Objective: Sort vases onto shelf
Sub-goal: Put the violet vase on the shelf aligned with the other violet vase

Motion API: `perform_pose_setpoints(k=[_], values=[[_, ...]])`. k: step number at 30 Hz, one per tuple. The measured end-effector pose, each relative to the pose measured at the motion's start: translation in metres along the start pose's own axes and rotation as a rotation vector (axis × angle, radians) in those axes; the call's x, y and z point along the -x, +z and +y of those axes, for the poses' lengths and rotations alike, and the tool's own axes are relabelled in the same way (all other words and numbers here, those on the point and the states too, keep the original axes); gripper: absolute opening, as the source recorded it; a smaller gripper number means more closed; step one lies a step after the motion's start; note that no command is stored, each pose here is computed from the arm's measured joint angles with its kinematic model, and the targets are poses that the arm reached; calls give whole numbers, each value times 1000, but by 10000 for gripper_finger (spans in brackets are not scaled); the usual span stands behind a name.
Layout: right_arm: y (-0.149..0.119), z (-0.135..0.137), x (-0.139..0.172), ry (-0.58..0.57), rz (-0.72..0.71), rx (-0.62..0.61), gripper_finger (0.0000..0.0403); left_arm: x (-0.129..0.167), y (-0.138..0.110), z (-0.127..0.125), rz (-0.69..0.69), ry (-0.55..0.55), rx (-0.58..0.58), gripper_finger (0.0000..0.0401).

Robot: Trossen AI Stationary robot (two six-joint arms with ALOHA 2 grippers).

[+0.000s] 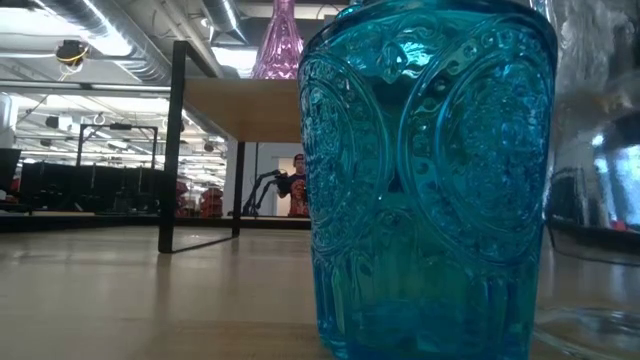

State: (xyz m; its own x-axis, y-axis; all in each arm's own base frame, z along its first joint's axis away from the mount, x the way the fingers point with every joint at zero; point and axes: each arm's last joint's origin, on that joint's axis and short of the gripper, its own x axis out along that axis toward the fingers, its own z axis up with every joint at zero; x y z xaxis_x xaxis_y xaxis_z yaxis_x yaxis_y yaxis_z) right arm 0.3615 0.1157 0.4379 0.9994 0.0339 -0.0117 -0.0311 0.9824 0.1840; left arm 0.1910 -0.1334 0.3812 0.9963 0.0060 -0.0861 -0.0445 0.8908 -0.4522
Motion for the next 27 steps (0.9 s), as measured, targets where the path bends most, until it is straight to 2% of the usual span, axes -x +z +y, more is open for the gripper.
perform_pose_setpoints(k=[5,13,20,27], values=[[-1,0,0,2,8,-13,85,-10,7,12,-20,42,-6,301],[1,1,0,6,-7,-22,85,-35,18,26,-26,-53,-102,378],[2,-3,-1,33,2,-56,85,-55,14,36,-12,-29,-90,384],[-1,-17,-3,66,70,-112,85,-58,12,36,-13,-24,-90,384]])
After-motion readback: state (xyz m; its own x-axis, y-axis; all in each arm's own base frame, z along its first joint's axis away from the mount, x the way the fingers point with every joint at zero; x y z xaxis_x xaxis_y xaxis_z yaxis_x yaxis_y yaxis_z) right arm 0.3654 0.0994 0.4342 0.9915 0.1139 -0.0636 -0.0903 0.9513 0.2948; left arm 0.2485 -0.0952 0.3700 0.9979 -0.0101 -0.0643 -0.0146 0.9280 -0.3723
